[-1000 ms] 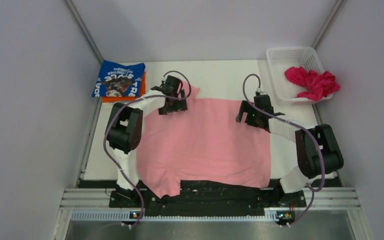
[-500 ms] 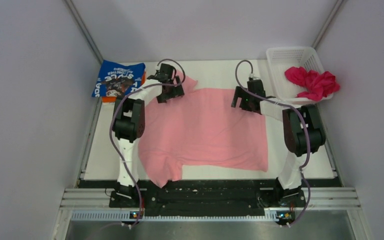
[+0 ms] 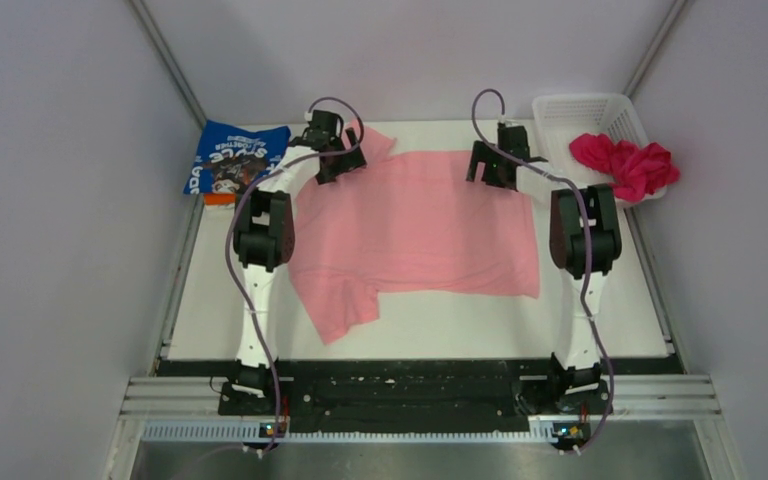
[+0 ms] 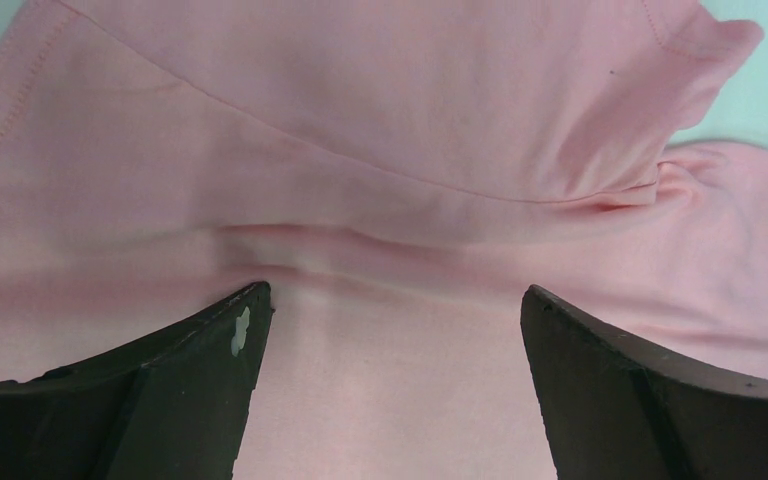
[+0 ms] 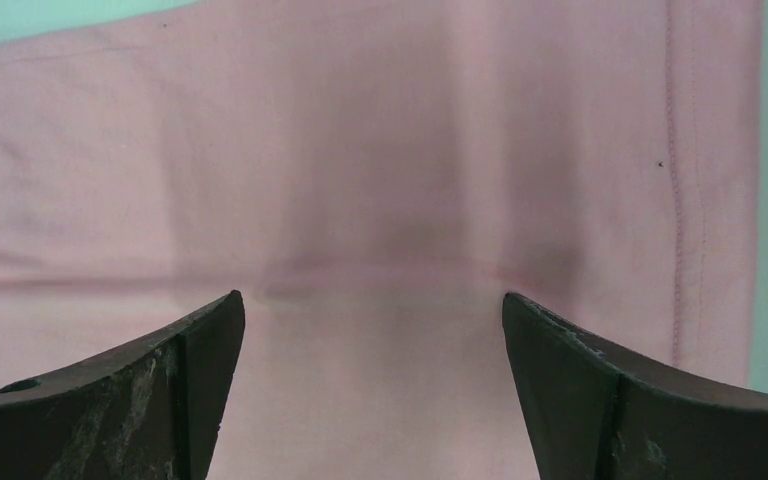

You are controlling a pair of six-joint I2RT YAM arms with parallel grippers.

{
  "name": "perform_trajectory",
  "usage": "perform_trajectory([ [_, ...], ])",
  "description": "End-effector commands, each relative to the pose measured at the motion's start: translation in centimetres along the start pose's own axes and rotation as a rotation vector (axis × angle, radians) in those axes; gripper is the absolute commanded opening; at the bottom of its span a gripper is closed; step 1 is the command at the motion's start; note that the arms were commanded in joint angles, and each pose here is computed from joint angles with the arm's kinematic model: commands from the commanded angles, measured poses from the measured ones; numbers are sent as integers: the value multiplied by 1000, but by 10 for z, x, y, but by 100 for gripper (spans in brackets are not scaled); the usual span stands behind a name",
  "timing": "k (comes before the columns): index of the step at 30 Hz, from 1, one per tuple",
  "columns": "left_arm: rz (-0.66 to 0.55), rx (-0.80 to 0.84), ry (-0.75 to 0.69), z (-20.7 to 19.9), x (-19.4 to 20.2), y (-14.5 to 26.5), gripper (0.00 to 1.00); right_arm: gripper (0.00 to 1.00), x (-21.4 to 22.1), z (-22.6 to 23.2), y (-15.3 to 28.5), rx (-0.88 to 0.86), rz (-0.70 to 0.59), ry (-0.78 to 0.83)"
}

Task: Fold and stack the t-shirts
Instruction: Flatten out the tshirt, then grab the side of the flattened tshirt closest away from the robot with both arms

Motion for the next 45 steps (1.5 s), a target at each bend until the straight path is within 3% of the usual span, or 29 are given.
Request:
perform_trajectory([
  [1, 9, 35, 9, 2, -1, -11, 99, 99, -10, -9, -8, 19, 34, 34],
  [7, -66, 136, -4, -20, -27, 25, 99, 99, -40, 12, 33, -72, -40, 44],
  [12, -117, 157, -45, -39, -30, 87, 99, 99, -49, 20, 96, -114, -126, 24],
  [14, -131, 153, -49, -42, -20, 123, 99, 99, -32, 13, 116, -107, -128, 18],
  [20, -107, 78, 3, -25, 61, 191, 99, 99, 24, -20, 171, -51, -165, -89],
  [25, 19, -37, 63, 1, 148, 224, 99, 99, 50, -33, 217, -79, -224, -161],
  [31, 203, -184, 46, 36, 238, 259, 93, 99, 70, -48, 232, -56, -284, -250],
  [35, 277, -216, 55, 53, 276, 274, 84, 99, 78, -59, 236, 0, -321, -312],
  [39, 356, -186, 62, 58, 302, 278, 66, 99, 82, -63, 235, 19, -313, -317],
  [45, 438, -208, 17, 55, 318, 266, 56, 99, 89, -65, 228, 44, -266, -313],
])
Point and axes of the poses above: each gripper's point midway between its finger pads, its own y axis back along the fingers, its own z axis along the line the jaws close on, x = y × z, the point moved 7 cm from there along y, back along the fingers, and after that the axes turned 9 degrees about -y, right-handed, at the moved point
